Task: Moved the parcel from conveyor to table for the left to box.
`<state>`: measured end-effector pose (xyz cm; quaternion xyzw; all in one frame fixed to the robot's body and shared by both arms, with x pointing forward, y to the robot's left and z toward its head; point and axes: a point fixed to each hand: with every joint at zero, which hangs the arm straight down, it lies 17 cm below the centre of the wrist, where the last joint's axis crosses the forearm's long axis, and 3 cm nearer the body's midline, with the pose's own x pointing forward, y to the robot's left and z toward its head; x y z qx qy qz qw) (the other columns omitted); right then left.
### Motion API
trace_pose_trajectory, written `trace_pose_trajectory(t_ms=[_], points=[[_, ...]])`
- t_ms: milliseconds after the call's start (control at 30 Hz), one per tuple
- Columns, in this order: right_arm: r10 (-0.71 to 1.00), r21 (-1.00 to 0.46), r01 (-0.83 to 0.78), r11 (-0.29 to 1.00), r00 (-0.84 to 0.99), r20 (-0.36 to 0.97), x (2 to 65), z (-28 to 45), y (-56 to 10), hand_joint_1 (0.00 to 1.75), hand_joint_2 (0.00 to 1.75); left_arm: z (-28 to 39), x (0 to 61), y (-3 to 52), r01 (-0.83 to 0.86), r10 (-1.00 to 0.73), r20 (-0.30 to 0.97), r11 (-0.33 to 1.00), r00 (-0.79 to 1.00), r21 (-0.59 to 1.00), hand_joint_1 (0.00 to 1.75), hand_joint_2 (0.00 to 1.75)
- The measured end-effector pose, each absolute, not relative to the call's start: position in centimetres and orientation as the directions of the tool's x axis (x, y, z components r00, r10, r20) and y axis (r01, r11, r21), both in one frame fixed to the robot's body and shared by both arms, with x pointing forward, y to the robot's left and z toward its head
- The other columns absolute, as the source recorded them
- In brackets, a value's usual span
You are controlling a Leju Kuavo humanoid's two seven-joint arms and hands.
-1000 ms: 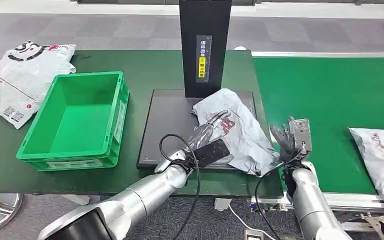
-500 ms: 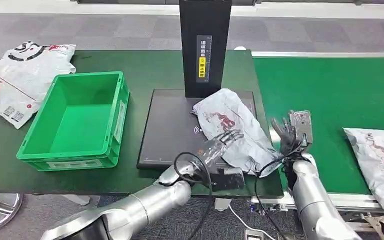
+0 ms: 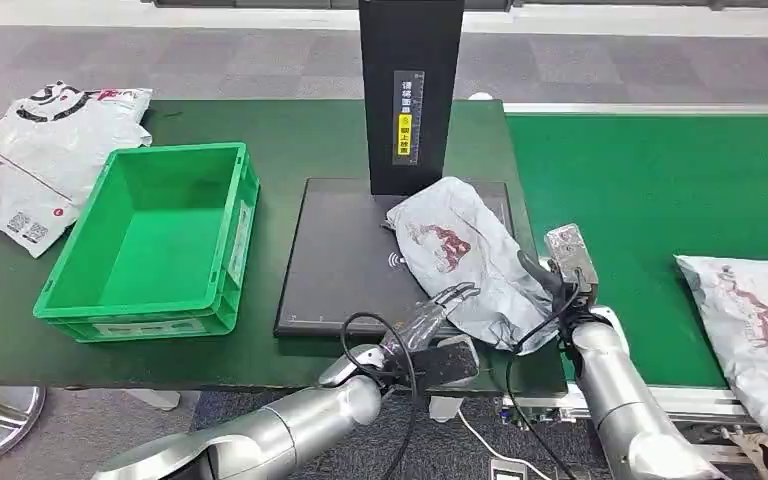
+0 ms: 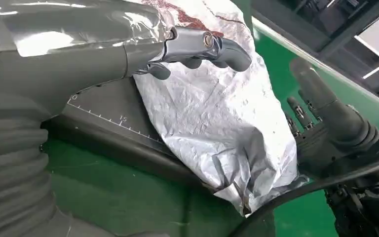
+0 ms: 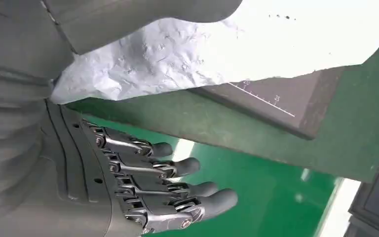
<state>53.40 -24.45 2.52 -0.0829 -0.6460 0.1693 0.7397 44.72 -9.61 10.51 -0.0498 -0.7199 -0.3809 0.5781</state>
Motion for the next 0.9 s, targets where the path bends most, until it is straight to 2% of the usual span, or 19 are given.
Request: trace_pose_trajectory(t_ms=[133,333,433,600,733,900], points=[[0.410,-0.393,-0.179,0.902,0.073,0.909,53.2,2.6,-23.7,0.00,1.75,11.0,45.3,-9.1,0.514,-0.290,0.921,0.766,-0.261,0.387,0.00,1.75],[0.559,-0.551,-0.320,0.771,-0.075,0.826,51.9,2.4,-19.1,0.00,1.75,13.5,49.3,-5.5,0.445,0.055,0.998,0.895,-0.032,-0.035,0.00,1.75],[0.586,-0.590,-0.380,0.712,-0.140,0.798,51.1,2.4,-16.3,0.00,1.75,14.4,51.3,-3.1,0.384,0.155,0.988,0.912,0.005,-0.145,0.00,1.75],[0.659,-0.696,-0.405,0.593,-0.253,0.709,50.3,2.4,-13.1,0.00,1.75,15.0,53.3,0.1,0.306,0.232,0.973,0.925,0.019,-0.226,0.00,1.75],[0.725,-0.801,-0.338,0.493,-0.349,0.594,50.4,3.2,-12.0,0.00,1.75,15.0,54.0,1.4,0.272,0.250,0.968,0.930,0.019,-0.246,0.00,1.75],[0.729,-0.827,-0.321,0.461,-0.395,0.559,50.1,3.8,-10.6,0.00,1.75,15.0,54.5,2.2,0.251,0.263,0.965,0.933,0.019,-0.259,0.00,1.75]])
